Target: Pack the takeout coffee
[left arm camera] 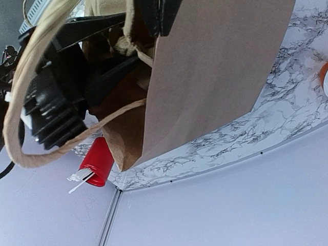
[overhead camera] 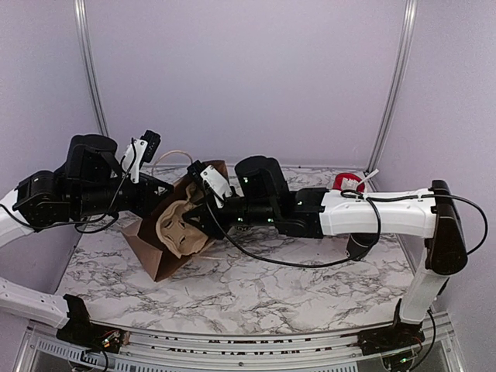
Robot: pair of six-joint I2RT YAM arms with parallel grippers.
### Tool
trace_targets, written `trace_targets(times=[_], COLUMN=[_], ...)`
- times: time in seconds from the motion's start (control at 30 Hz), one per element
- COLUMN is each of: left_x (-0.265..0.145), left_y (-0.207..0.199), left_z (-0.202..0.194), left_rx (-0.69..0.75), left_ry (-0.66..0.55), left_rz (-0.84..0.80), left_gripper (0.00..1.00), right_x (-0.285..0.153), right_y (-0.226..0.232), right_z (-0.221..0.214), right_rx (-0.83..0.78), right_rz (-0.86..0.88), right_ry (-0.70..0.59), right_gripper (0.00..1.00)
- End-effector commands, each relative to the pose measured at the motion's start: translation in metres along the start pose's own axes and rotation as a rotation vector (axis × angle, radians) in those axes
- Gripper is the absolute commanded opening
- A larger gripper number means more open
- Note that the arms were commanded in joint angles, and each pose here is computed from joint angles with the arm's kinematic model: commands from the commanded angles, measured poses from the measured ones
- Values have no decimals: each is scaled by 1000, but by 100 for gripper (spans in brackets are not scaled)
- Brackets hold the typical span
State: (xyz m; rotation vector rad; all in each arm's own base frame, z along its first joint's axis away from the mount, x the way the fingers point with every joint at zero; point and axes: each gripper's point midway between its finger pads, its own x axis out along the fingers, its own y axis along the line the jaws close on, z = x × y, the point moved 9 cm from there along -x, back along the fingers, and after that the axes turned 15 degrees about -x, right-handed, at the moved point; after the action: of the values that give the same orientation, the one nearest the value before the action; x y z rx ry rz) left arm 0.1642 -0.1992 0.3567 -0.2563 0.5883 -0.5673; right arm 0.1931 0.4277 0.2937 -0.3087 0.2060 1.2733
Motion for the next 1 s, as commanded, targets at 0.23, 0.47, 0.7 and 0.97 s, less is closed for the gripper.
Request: trace_targets(times=[0.23,0.47,0.7,0.97], left_x=[-12,-14,-16,-18], left_y=[-15,-18,-21,-24], left_z=[19,25,28,32], left_rx=[-164,-223,-252,-267], left_ry=[-35,-67,-81,-96], left_rz=[-126,-144,-170,-215], left_gripper=[0,0,0,0], right_x=[8,9,15,23], right_y=[-11,-11,-10,-9], right_z=[-1,-10,-19,-25], right_rx=[2,2,-7,-16], right_rz=[-244,-259,-257,-251], right_ry=[62,91,140,185], right_gripper=[39,38,38,38])
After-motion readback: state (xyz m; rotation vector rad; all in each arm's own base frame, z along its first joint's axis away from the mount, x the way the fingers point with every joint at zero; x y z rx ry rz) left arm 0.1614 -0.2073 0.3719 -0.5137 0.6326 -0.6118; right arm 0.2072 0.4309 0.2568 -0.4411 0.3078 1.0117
